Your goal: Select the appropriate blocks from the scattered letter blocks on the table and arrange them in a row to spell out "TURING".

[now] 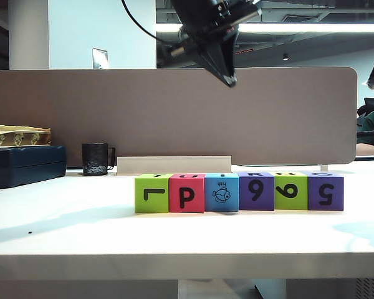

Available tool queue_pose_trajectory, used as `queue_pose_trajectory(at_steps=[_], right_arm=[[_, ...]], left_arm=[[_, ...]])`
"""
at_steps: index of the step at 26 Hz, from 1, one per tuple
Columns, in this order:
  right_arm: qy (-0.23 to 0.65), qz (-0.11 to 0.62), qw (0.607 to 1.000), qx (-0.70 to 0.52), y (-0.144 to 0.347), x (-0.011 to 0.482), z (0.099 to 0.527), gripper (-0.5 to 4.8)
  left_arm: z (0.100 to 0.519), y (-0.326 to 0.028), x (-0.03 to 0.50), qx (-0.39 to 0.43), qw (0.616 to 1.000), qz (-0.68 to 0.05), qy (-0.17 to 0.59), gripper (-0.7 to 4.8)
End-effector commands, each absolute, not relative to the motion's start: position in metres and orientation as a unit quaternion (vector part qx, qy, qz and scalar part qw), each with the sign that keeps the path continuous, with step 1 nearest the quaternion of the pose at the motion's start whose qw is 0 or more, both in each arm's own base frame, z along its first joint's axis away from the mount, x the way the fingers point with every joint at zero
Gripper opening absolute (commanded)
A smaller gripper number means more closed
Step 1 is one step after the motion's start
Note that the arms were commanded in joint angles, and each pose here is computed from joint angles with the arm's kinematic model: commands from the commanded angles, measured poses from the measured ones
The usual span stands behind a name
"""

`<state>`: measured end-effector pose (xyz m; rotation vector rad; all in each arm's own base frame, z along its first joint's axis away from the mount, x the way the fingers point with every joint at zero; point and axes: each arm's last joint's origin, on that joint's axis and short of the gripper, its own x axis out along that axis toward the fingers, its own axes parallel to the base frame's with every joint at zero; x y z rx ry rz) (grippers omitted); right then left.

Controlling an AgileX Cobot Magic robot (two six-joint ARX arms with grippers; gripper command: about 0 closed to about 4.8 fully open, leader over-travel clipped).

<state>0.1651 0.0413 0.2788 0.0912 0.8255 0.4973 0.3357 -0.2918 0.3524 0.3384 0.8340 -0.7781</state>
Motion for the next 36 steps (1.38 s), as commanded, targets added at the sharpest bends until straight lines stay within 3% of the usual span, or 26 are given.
queue_pose_trajectory(at_steps=[1,6,19,23,36], right_arm=[[0.387,0.24,0.889,0.041,0.041,0.166,0.282,-0.01],[0.388,0.24,0.889,0.041,0.041,0.165,0.282,-0.01],[0.387,0.24,0.889,0.041,0.041,0.166,0.282,-0.01],[0.386,0.24,0.89,0.041,0.041,0.166,0.282,-0.01],[0.385,0.241,0.89,0.041,0.041,0.166,0.282,-0.01]], left_arm=[[0.386,-0.278,0.323,0.163,0.861,-0.337,0.346,-0.05],[0.437,-0.244,0.303,0.166,0.905,-0.282,0.271,-0.06],[0.475,-0.194,0.29,0.122,0.943,-0.243,0.193,-0.05],[0.465,-0.173,0.285,0.104,0.957,-0.224,0.154,-0.05],[0.408,-0.075,0.231,0.074,0.976,-0.111,0.172,-0.05]])
